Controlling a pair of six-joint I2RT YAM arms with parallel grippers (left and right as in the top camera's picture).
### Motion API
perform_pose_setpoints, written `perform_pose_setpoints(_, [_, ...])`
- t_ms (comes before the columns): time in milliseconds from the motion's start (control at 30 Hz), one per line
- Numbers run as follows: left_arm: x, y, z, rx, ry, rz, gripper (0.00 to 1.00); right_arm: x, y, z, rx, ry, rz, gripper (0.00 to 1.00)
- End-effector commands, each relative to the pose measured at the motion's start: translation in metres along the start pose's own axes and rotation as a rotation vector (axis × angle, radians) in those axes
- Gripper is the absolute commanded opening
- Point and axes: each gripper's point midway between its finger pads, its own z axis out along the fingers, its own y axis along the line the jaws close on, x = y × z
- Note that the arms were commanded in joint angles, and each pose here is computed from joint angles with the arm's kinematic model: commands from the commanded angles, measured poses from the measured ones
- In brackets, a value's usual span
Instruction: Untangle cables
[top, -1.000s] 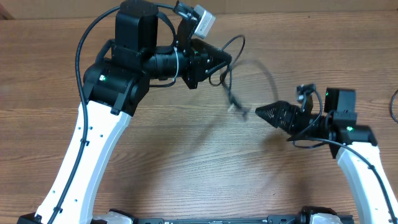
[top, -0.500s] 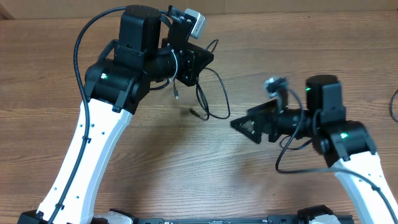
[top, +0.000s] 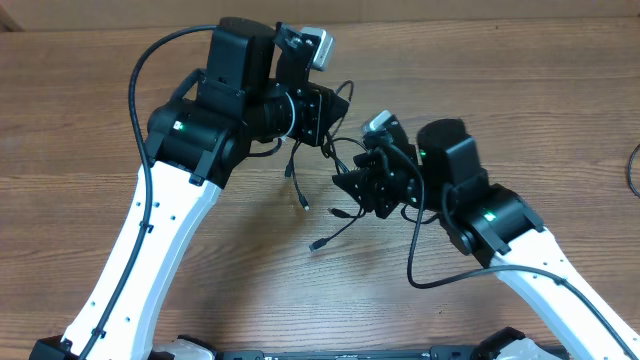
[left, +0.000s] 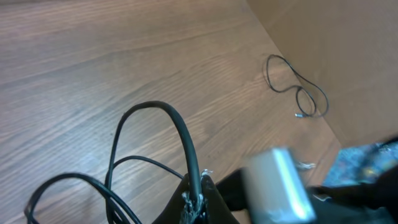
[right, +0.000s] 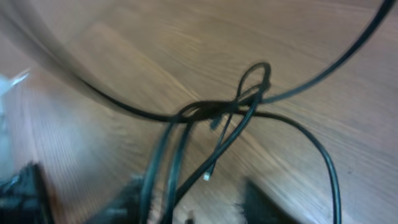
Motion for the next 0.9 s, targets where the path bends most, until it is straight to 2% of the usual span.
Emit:
perform_pose_setpoints(0, [-0.002,-0.007,-0.002,0.025,-0.007,-0.011,0.04,-0.001,-0.015,0.006,0.080,0.016,0.013,0.08])
perform_pose_setpoints(33, [-0.004,-0.003,-0.003,0.009,-0.013,-0.014,0.04,0.003,-0.016,0.006,0.088,0.028,0.033,0.04])
perform_pose_setpoints(67, [-0.007,0.007,-0.005,-0.031,-0.029,-0.022,0.04,0.009,-0.025,0.004,0.140,0.051,0.077,0.04])
perform_pose_setpoints(133, [-0.011,0.022,-0.011,-0.078,-0.048,-0.038,0.04,0.021,-0.058,-0.008,0.326,0.071,0.201,0.04])
perform_pose_setpoints(233, [-0.017,0.052,-0.027,-0.162,-0.079,-0.087,0.04,0.045,-0.116,-0.046,0.662,0.075,0.420,0.04])
perform_pose_setpoints(400, [-0.017,0.099,-0.060,-0.266,-0.109,-0.190,0.04,0.085,-0.172,-0.109,0.967,0.092,0.664,0.04])
perform_pose_setpoints(733, [-0.006,0.185,-0.124,-0.489,-0.178,-0.377,0.04,0.124,-0.223,-0.172,1.126,0.057,0.946,0.04])
perform_pose_setpoints(867, [-0.001,0.195,-0.133,-0.525,-0.182,-0.409,0.04,0.138,-0.231,-0.181,1.123,0.052,1.056,0.04])
